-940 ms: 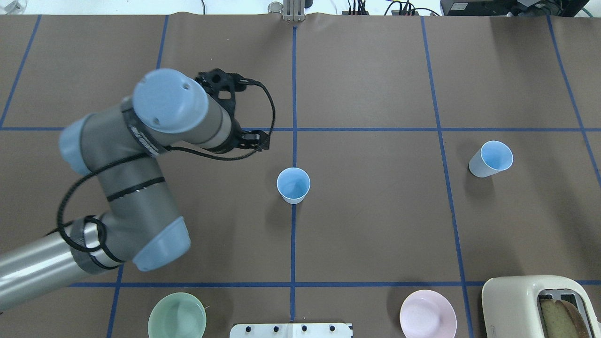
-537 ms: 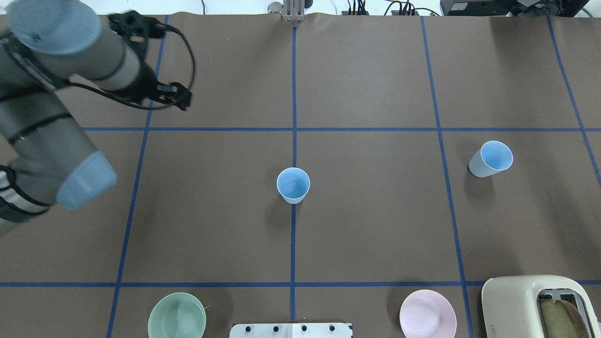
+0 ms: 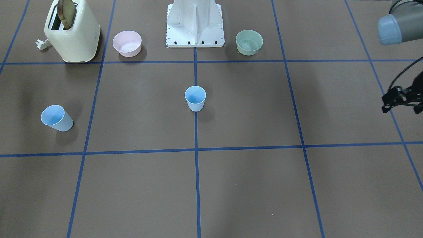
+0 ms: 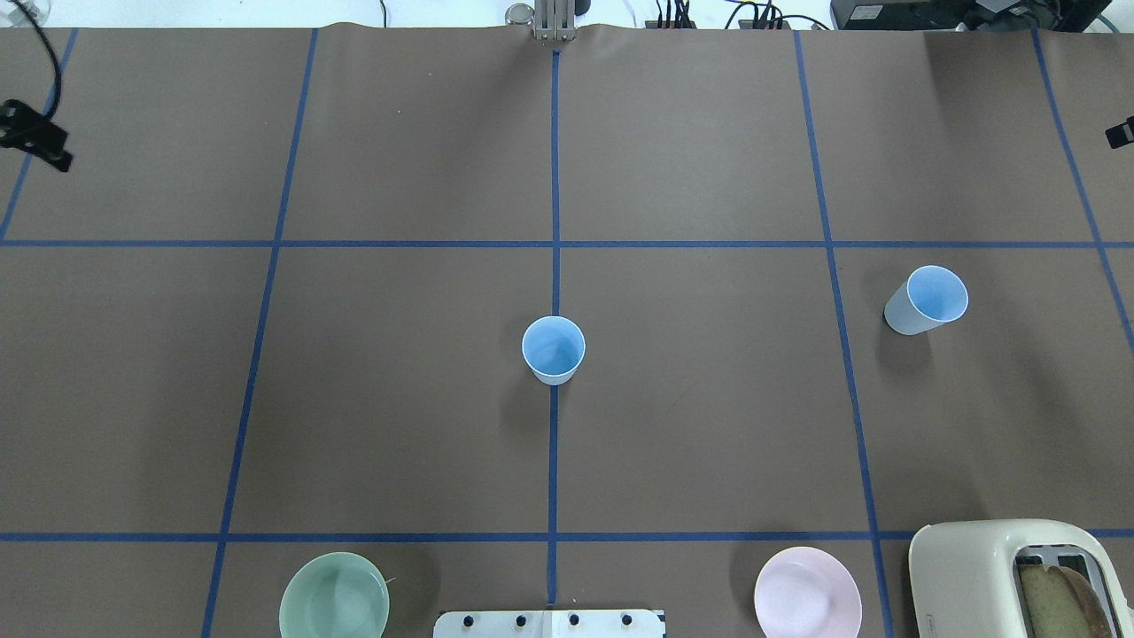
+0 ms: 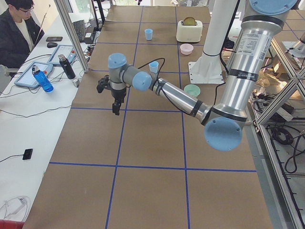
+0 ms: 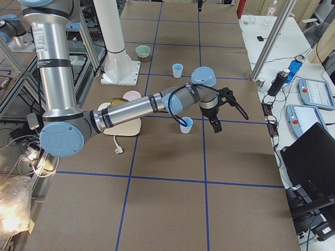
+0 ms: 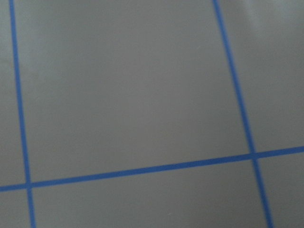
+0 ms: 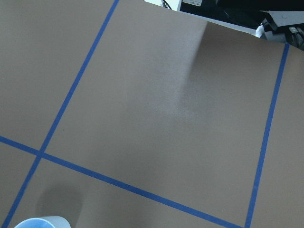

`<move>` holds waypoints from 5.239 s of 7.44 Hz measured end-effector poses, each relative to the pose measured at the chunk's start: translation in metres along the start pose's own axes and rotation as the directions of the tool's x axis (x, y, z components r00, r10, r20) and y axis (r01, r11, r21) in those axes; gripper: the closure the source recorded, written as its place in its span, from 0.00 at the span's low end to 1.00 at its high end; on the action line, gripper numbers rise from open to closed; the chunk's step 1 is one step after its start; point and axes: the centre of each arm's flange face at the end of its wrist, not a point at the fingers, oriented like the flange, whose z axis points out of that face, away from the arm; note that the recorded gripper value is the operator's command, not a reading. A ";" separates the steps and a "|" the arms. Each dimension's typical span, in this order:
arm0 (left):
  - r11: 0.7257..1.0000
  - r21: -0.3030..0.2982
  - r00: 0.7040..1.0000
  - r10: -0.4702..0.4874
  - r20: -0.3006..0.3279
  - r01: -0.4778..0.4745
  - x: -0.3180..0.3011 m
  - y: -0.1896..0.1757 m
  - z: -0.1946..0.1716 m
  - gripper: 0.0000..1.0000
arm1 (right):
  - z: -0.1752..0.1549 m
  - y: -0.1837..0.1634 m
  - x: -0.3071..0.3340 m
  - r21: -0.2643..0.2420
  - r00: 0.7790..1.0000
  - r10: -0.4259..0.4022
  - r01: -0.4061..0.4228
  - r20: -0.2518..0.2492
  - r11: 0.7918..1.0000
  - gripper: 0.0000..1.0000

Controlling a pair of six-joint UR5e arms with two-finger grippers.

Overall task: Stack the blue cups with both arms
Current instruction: 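Set the cup down, open the left gripper and withdraw the left arm, then reach the right gripper to the other light-blue cup and grasp it, then carry the held cup with the right gripper above the centered cup, then lower the held cup into the centered cup and open the right gripper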

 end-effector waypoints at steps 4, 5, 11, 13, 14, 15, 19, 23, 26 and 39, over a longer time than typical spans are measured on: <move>0.995 -0.012 0.995 0.099 0.030 -0.099 -0.201 0.052 0.032 0.01 | 0.056 -0.003 -0.067 -0.093 0.998 -0.011 0.017 0.061 0.996 0.00; 0.995 -0.024 0.995 0.097 0.029 -0.096 -0.213 0.064 0.039 0.01 | 0.080 0.002 -0.084 -0.134 0.998 -0.008 0.017 0.068 0.991 0.00; 0.995 -0.037 0.995 0.091 0.029 -0.090 -0.221 0.076 0.046 0.01 | 0.160 0.037 -0.097 -0.279 0.998 -0.016 0.032 0.059 0.960 0.23; 0.996 -0.037 0.996 0.088 0.030 -0.087 -0.222 0.076 0.047 0.01 | 0.171 0.045 -0.108 -0.302 0.997 -0.032 0.052 0.071 0.952 0.99; 0.996 -0.037 0.996 0.086 0.030 -0.085 -0.222 0.076 0.047 0.01 | 0.174 0.047 -0.112 -0.307 0.996 -0.044 0.066 0.078 0.950 1.00; 0.996 -0.037 0.996 0.086 0.029 -0.085 -0.222 0.076 0.047 0.01 | 0.175 0.048 -0.115 -0.306 0.994 -0.061 0.084 0.085 0.948 1.00; 0.996 -0.036 0.996 0.084 0.029 -0.083 -0.221 0.077 0.046 0.01 | 0.148 0.037 -0.128 -0.258 0.990 -0.089 0.116 0.114 0.959 1.00; 0.997 -0.033 0.997 0.075 0.028 -0.074 -0.220 0.079 0.045 0.01 | 0.090 -0.052 -0.202 -0.153 0.975 0.123 -0.095 0.184 0.984 1.00; 0.999 -0.014 1.000 0.029 0.000 -0.029 -0.209 0.082 0.036 0.01 | 0.066 -0.105 -0.343 -0.168 0.903 0.364 -0.332 0.228 0.928 1.00; 0.999 -0.030 1.000 0.012 -0.013 -0.012 -0.212 0.087 0.044 0.01 | 0.103 -0.058 -0.591 -0.210 0.873 0.479 -0.486 -0.089 0.848 1.00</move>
